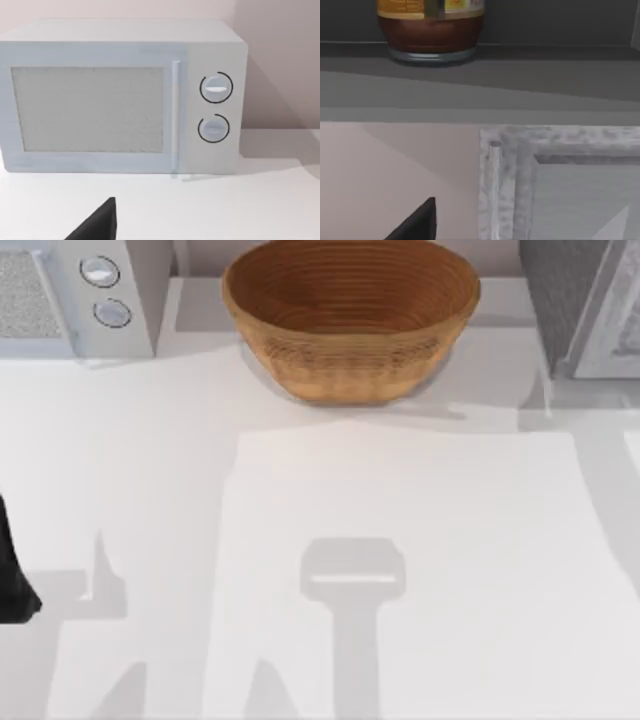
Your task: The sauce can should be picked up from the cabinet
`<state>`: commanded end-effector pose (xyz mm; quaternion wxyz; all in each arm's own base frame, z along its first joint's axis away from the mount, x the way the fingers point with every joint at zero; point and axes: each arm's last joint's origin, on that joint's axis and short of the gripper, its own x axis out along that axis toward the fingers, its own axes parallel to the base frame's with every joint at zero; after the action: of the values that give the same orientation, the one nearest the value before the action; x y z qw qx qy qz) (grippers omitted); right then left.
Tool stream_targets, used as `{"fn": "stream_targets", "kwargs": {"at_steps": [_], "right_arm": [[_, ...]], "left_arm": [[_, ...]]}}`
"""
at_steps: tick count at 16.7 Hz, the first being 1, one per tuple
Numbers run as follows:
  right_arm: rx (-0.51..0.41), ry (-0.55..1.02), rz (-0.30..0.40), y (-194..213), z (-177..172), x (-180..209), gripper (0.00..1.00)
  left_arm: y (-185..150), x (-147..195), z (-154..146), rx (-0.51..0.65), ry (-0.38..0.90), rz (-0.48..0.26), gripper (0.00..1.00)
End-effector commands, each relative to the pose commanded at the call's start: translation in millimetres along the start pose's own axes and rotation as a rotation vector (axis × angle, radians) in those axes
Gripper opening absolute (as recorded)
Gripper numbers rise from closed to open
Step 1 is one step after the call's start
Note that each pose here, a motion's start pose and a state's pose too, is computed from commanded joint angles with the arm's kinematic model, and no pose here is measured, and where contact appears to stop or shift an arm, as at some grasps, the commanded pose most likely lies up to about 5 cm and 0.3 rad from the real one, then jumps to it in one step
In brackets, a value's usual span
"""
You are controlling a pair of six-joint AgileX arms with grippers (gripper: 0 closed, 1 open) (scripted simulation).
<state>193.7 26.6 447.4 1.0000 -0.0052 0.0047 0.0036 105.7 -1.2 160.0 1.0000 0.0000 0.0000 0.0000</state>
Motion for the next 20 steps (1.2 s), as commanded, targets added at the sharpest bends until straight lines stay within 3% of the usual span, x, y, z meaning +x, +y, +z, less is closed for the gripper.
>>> {"fn": "stream_targets", "kwargs": {"at_steps": [7,16,20], "right_arm": [[0.009,-0.01,-0.006,17.8,59.5,56.4,1.0],[0.01,-0.015,-0.011,20.2,65.0,64.9,1.0],[0.009,-0.02,-0.014,36.3,68.5,97.4,1.0]], "left_arm": [[0.0,0.0,0.0,0.0,0.0,0.0,1.0],[0.0,0.0,0.0,0.0,0.0,0.0,1.0],[0.0,0.0,0.0,0.0,0.0,0.0,1.0]]}}
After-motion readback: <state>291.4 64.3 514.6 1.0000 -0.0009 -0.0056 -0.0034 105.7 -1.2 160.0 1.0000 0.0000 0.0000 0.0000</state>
